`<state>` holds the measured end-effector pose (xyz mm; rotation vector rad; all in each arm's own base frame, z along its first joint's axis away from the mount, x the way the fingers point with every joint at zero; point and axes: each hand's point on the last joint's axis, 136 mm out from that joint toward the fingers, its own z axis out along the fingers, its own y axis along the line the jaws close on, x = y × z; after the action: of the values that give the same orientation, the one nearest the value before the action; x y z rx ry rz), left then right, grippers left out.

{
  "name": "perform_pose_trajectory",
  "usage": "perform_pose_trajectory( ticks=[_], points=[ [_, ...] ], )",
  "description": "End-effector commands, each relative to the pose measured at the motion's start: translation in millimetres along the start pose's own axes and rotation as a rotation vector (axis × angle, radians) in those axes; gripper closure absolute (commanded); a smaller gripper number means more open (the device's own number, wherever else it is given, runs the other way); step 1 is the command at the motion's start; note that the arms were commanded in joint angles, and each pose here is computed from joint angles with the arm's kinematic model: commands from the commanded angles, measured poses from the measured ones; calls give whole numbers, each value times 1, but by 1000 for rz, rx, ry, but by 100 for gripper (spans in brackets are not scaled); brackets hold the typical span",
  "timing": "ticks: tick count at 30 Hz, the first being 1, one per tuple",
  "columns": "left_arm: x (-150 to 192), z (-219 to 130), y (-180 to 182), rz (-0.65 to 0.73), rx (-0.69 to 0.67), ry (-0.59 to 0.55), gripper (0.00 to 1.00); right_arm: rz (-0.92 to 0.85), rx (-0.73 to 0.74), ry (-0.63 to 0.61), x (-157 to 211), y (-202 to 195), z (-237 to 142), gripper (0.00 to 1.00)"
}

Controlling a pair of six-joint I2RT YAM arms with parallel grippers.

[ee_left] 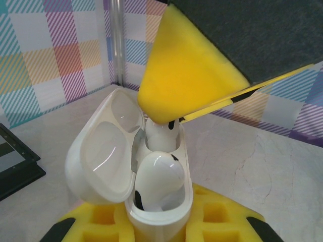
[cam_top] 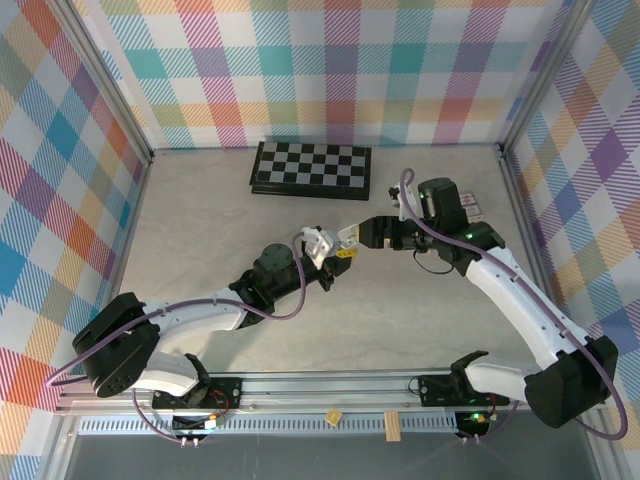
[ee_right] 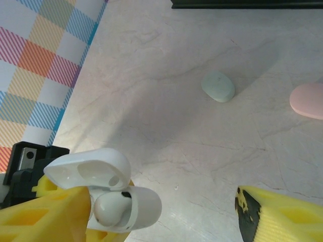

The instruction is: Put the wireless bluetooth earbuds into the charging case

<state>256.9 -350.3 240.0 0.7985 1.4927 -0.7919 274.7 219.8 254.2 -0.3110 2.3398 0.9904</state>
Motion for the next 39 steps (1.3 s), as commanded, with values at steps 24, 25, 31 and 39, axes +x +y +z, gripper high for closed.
perform_pose_trajectory(
  ticks=[24,25,31,39],
  points=[
    [-7,-10,4,277,-49,-5,88,-19,51,148,14,-6,1,19],
    [-8,-11,4,273,-49,-6,88,-29,44,149,15,-4,-2,19],
    [-13,-13,3,266,-42,-16,88,-130,24,99,14,6,-20,19],
    [-7,-25,-2,329,6,28,87,-203,77,-33,-14,13,-41,20]
  ],
)
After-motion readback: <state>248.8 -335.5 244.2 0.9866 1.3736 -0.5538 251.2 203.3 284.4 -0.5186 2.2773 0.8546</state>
